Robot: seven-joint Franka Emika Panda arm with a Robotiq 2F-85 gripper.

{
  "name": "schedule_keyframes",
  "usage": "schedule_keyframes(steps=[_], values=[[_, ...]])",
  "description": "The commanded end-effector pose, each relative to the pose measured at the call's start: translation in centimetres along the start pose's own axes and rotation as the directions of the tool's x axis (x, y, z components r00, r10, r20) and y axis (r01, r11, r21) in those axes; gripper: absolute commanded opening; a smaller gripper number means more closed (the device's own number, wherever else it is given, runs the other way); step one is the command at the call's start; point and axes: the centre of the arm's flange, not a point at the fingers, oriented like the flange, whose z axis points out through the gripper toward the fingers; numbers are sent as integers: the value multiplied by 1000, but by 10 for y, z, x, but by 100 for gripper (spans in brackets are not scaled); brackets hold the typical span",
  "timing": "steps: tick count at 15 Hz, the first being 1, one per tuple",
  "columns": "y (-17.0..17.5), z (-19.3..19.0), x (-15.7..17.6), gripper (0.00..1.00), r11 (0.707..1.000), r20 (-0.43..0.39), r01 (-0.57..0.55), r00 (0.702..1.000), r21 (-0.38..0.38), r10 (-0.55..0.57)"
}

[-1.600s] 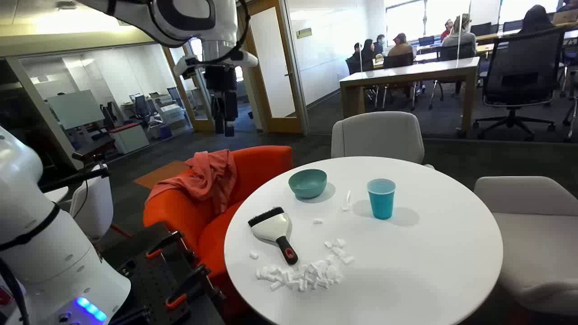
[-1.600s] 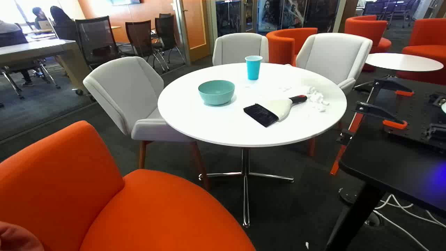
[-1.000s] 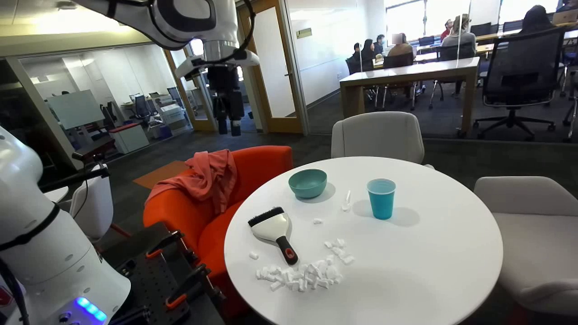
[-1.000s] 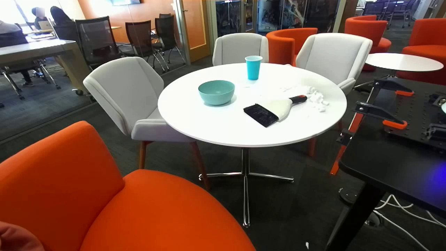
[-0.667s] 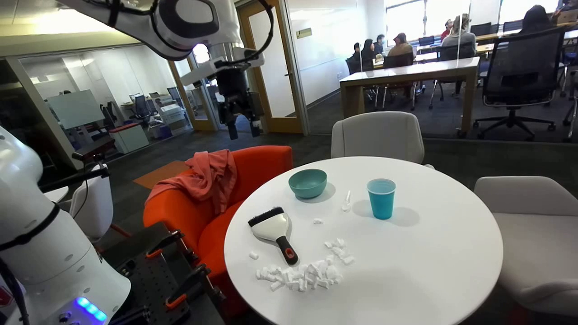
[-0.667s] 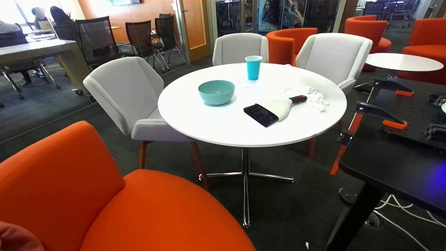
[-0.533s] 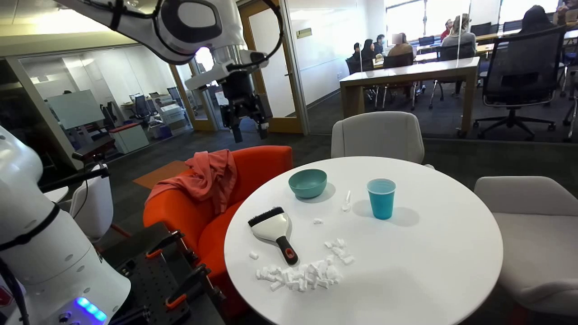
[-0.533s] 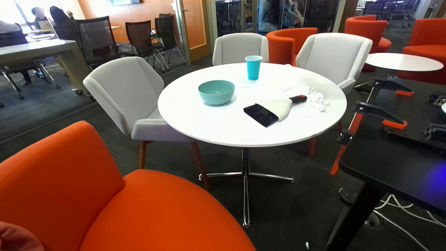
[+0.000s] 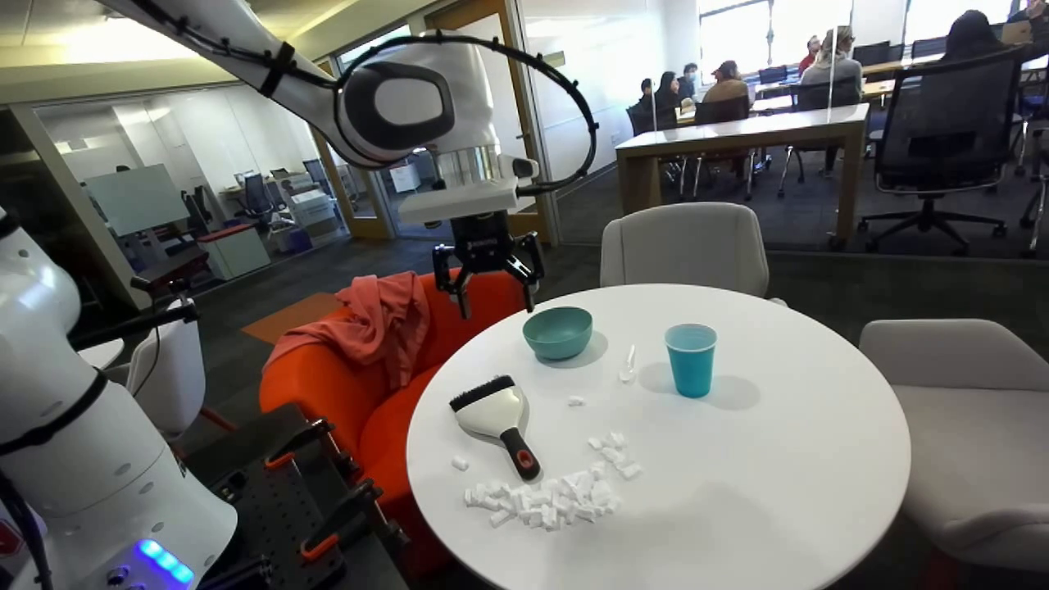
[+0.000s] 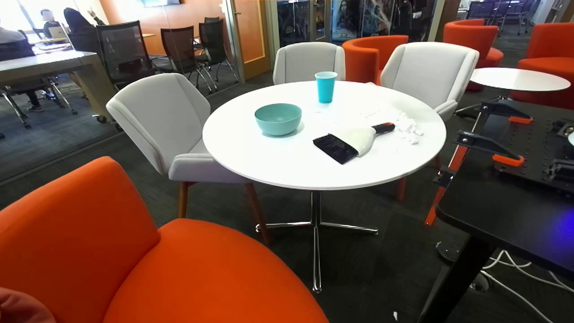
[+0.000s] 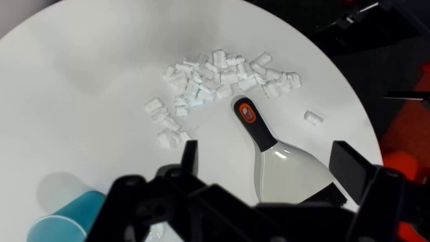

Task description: Pick up the brush from the table and sweep the paper pieces.

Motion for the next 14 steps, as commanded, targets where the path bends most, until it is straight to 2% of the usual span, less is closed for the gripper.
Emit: schedule_keyframes(steps=[1,4,7,10,14], values=[[2,5,1,100,1000,7,9,1000,6,-9],[5,4,3,100,1000,6,13,1000,2,-13],[6,27,10,100,991,-35,117,992,-60,-119],[15,62,6,100,959,-135,263,952,-103,-275],[23,112,2,100,903,-251,399,868,-161,-428]])
